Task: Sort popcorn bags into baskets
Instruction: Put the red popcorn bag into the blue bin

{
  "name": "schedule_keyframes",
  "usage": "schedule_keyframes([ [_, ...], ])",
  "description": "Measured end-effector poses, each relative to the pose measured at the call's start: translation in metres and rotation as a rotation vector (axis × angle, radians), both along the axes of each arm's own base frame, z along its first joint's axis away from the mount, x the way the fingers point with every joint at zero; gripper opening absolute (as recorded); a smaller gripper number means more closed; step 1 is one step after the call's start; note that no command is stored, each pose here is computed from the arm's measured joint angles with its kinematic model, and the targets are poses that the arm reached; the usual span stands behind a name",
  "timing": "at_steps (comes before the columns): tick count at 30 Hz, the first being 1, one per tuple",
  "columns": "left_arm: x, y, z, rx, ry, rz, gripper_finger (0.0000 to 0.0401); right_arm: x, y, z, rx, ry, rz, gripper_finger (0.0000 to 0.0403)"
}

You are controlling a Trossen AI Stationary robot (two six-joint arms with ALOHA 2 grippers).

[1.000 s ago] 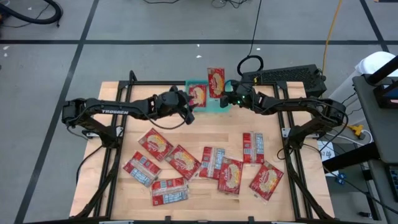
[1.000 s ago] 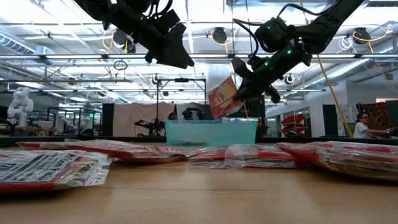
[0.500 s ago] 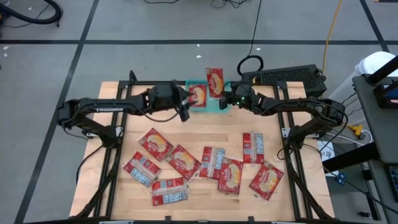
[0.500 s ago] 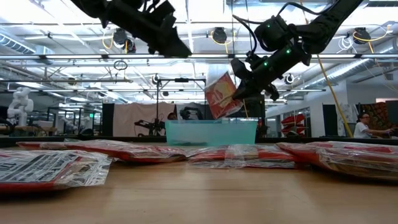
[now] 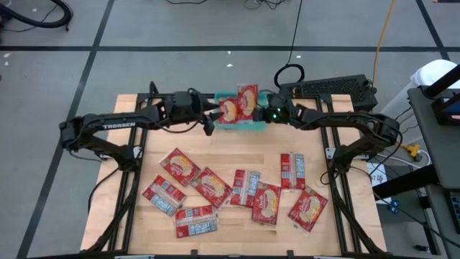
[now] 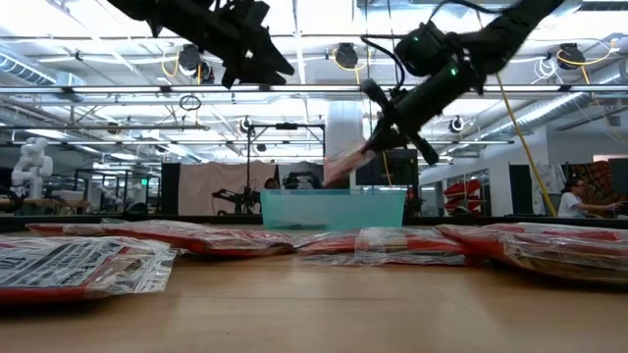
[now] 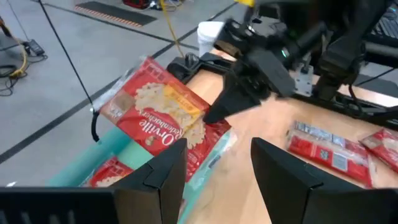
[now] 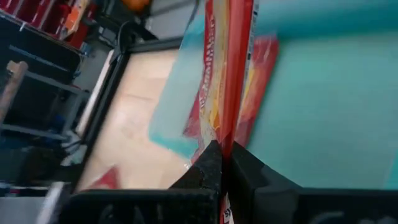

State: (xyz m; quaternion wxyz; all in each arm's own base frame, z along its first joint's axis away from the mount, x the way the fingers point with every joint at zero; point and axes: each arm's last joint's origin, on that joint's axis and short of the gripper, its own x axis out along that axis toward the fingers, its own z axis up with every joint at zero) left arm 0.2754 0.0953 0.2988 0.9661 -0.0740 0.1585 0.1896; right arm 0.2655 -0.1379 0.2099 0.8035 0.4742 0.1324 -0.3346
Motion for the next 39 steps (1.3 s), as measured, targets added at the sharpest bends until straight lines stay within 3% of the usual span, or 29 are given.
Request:
schedule_keyframes([
  [4,-0.004,-0.009,0.009,0.009,-0.032,-0.024,0.0182,0.006,-0.009,0.028,0.089,0.004,-0.02,0.0],
  [9,-0.018,-0.018,0.028,0.033,-0.1,-0.039,0.0182,0.002,-0.024,0.061,0.123,0.041,-0.064,0.0],
  [14,-0.035,-0.025,0.046,0.053,-0.168,-0.038,0.0182,-0.005,-0.032,0.078,0.146,0.109,-0.016,0.0],
  [21,-0.049,-0.031,0.057,0.021,-0.22,-0.034,0.0182,-0.015,-0.039,0.067,0.184,0.151,-0.04,0.0],
  [27,-0.049,-0.032,0.056,-0.001,-0.218,-0.034,0.0182,-0.02,-0.047,0.046,0.216,0.092,-0.112,0.0],
  [39,-0.051,-0.026,0.053,0.011,-0.18,-0.01,0.0182,-0.024,-0.038,0.017,0.306,0.147,-0.141,0.0],
])
